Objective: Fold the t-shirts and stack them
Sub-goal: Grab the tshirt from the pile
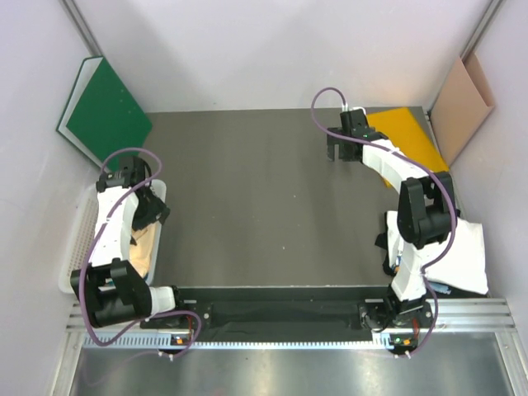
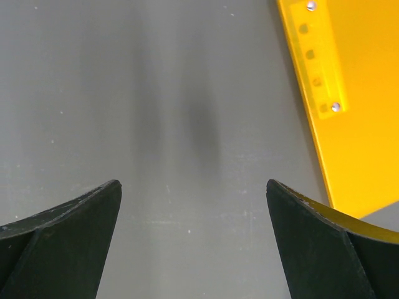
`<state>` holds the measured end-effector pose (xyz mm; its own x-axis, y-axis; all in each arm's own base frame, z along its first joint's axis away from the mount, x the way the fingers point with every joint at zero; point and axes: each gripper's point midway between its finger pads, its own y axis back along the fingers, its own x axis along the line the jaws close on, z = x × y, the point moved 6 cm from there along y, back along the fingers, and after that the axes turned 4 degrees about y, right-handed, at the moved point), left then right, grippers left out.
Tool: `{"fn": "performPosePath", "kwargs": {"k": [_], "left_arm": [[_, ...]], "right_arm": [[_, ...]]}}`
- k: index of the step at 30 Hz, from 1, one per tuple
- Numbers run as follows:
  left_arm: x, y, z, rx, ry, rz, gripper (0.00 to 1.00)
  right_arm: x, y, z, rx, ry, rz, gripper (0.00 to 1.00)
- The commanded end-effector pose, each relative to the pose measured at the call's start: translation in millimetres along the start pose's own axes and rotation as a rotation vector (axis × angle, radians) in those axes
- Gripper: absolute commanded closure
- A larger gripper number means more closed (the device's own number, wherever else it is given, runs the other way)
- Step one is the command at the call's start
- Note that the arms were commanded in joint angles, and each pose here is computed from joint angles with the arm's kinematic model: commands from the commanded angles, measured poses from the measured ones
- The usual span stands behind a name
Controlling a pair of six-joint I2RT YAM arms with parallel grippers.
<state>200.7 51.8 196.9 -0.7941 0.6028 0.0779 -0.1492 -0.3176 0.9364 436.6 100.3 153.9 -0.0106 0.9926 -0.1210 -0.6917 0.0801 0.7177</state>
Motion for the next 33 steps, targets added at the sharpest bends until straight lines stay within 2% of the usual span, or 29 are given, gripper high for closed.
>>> {"fn": "performPosePath", "kwargs": {"k": [1, 9, 12, 19, 23, 24, 25, 26, 27, 29, 32, 33], "left_arm": [[16.6, -7.9, 4.6, -0.045, 0.035, 0.142, 0.01], [27.9, -24.5, 22.5, -0.075, 0.146, 0.121, 0.01], [31.7, -41.4, 26.5, -0.01, 0.186, 0.104, 0.01], [8.9, -80.0, 43.5, 0.078, 0.207, -0.031, 0.01], [-6.7, -105.3, 32.5, 0.223, 0.175, -0.085, 0.01], [-7.6, -113.5, 29.3, 0.257, 0.171, -0.074, 0.09], [-8.0, -115.4, 28.7, 0.262, 0.167, -0.07, 0.28], [-6.4, -114.9, 29.5, 0.254, 0.166, -0.059, 0.59], [-6.1, -110.9, 33.8, 0.234, 0.168, -0.054, 1.0], [-3.1, -100.2, 41.8, 0.186, 0.187, -0.044, 1.0], [1.7, -61.2, 66.5, 0.025, 0.218, -0.079, 1.0], [4.8, -37.0, 79.6, -0.064, 0.236, -0.102, 1.0]], "right_arm": [[12.3, 3.8, 19.4, -0.041, 0.02, 0.028, 0.01], [19.2, -0.1, 11.8, -0.015, 0.037, 0.041, 0.0], [20.5, -1.1, 10.3, -0.011, 0.04, 0.044, 0.01], [22.5, -2.2, 10.6, -0.007, 0.043, 0.053, 0.0], [23.6, -2.6, 10.4, -0.007, 0.038, 0.054, 0.0], [23.5, -3.4, 8.3, 0.0, 0.036, 0.051, 0.0], [23.8, -3.2, 8.9, -0.001, 0.034, 0.053, 0.0], [23.9, -3.5, 7.7, 0.002, 0.033, 0.054, 0.01], [23.7, -3.1, 7.3, 0.003, 0.03, 0.052, 0.0], [24.5, -2.7, 6.2, 0.004, 0.027, 0.055, 0.01], [27.0, -5.1, -0.3, 0.022, 0.031, 0.064, 0.0], [27.2, -5.0, -0.4, 0.022, 0.031, 0.065, 0.0]]}}
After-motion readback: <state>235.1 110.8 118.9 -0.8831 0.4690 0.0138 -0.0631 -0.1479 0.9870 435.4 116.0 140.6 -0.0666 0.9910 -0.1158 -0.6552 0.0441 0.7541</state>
